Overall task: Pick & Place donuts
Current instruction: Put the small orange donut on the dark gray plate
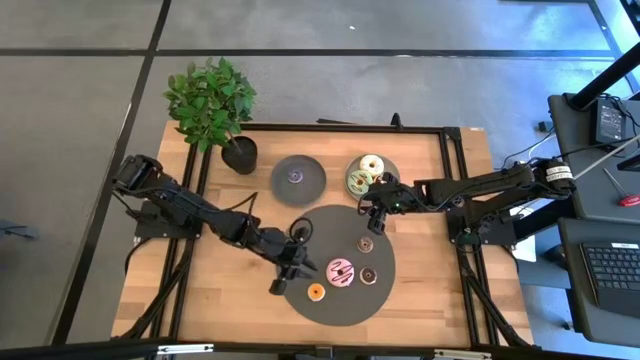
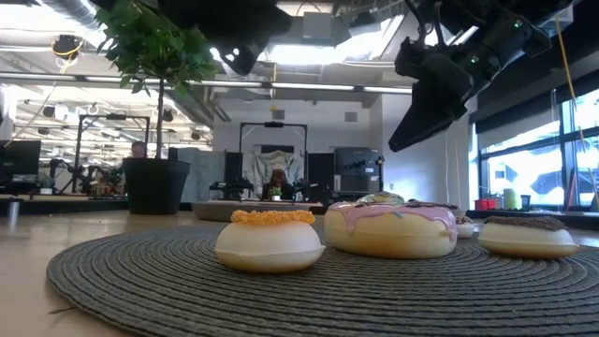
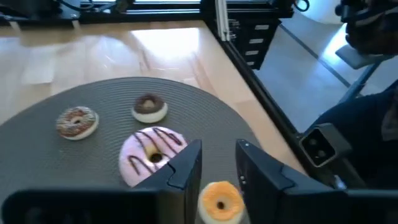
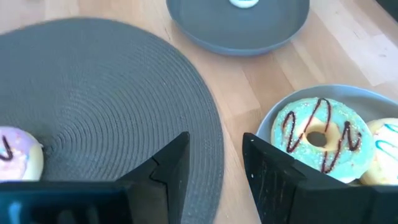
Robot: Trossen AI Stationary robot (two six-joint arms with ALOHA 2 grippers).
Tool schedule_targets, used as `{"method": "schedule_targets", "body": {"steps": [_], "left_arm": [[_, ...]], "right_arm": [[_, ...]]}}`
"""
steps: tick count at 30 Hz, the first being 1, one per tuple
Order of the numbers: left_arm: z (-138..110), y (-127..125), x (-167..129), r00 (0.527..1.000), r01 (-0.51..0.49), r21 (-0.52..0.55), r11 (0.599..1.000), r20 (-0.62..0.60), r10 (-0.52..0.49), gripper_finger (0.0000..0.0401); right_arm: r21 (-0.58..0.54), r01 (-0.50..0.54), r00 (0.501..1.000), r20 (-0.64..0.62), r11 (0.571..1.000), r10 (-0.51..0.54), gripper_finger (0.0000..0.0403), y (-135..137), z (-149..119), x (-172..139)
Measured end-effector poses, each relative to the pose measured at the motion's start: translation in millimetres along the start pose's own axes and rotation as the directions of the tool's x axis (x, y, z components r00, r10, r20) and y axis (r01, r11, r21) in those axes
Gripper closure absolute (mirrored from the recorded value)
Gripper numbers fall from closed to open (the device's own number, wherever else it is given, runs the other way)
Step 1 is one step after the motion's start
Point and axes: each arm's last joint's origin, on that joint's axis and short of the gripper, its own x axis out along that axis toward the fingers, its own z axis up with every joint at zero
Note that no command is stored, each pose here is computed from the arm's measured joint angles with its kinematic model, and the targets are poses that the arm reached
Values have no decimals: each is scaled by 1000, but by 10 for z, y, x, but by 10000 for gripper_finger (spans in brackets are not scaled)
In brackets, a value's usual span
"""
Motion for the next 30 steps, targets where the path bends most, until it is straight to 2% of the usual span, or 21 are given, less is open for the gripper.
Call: {"method": "schedule_targets", "body": {"steps": [6, 10, 15, 19, 25, 30], "left_arm": [[-68, -85, 61, 1000, -17, 1, 1000, -17, 17, 252], [-175, -128, 157, 998, -15, -24, 1000, -57, 14, 235], [-367, -133, 354, 995, -18, -31, 999, -100, 15, 234], [-507, -110, 498, 993, -22, -80, 997, -118, 12, 237], [-665, -83, 609, 986, -59, -144, 988, -162, 35, 235], [-756, -68, 669, 982, -75, -158, 985, -184, 46, 243]], "right_arm": [[36, -11, 999, 36, 999, 10, 253, 9, 36, -1], [54, -14, 999, 44, 998, 12, 253, 11, 44, -1], [58, -16, 999, 44, 998, 14, 253, 27, 39, -3], [47, -23, 999, 36, 999, 21, 253, 66, 19, 40], [7, -16, 1000, 11, 1000, 16, 253, 102, -25, 193], [-23, -12, 1000, -9, 1000, 12, 253, 112, -57, 263]]}}
